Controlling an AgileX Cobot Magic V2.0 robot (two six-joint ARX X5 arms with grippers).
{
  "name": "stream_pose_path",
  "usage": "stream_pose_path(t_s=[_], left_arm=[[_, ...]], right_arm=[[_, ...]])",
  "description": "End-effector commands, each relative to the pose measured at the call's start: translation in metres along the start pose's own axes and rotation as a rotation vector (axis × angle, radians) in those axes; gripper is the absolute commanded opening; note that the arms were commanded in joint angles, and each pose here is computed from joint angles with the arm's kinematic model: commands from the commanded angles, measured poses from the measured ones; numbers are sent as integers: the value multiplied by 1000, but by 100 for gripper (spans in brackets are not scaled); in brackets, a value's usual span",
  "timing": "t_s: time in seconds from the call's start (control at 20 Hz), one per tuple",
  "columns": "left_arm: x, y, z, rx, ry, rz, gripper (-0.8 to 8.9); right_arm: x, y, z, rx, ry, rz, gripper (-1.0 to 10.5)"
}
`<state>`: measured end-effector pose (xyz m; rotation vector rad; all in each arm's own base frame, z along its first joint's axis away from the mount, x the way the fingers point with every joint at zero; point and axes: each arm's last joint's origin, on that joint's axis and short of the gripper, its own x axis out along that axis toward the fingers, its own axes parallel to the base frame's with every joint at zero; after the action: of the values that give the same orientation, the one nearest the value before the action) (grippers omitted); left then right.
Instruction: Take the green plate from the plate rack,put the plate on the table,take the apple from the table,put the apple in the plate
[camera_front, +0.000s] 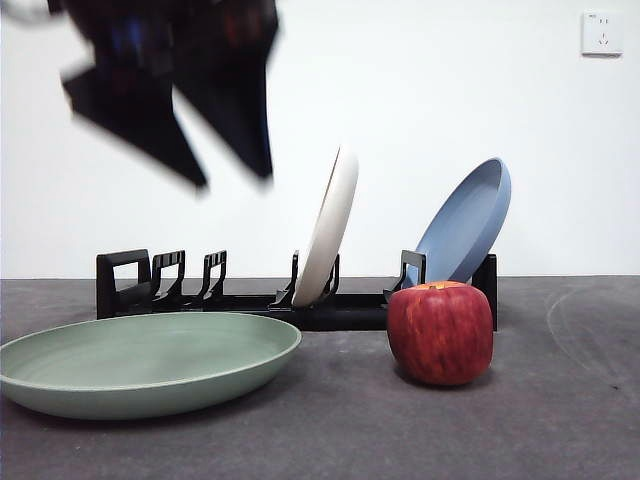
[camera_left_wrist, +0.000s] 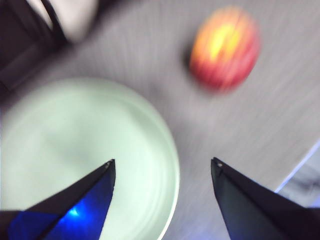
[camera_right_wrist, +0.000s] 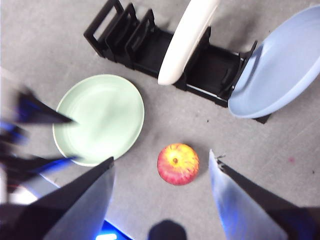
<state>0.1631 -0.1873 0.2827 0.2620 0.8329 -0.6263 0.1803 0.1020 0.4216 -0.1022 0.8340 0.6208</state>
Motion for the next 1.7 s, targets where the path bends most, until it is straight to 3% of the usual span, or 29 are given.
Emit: stream_pose_path(t_s=[0.05, 0.25, 0.35, 0.4, 0.6, 0.75, 1.1, 1.3, 1.6, 1.7], left_arm=[[-43, 4, 12, -24, -112, -15, 324], [-127, 13, 22, -28, -293, -32, 324], [-162, 19, 20, -25, -360, -25, 324], [-176, 22, 18, -25, -388, -7, 323], [-214, 32, 4, -48, -444, 107, 323], [-222, 36, -7, -59, -432, 166, 323], [-219, 36, -9, -59, -387, 182, 323], [-218, 37, -9, -61, -386, 192, 323], [-218, 37, -8, -61, -385, 198, 322], [-217, 36, -8, -60, -383, 198, 322]], right_arm=[[10, -1, 0, -10, 54, 2, 317], [40, -5, -3, -13, 188, -22, 327], [62, -6, -8, -22, 251, -33, 458], [73, -6, -12, -22, 274, -32, 507], [120, -7, -37, -27, 355, -21, 503], [149, -9, -51, -14, 364, -17, 501], [204, -6, -62, -22, 367, -26, 501], [224, -6, -67, -41, 406, -118, 501], [232, -6, -71, -30, 439, -84, 496], [232, -5, -72, -21, 448, -58, 408]])
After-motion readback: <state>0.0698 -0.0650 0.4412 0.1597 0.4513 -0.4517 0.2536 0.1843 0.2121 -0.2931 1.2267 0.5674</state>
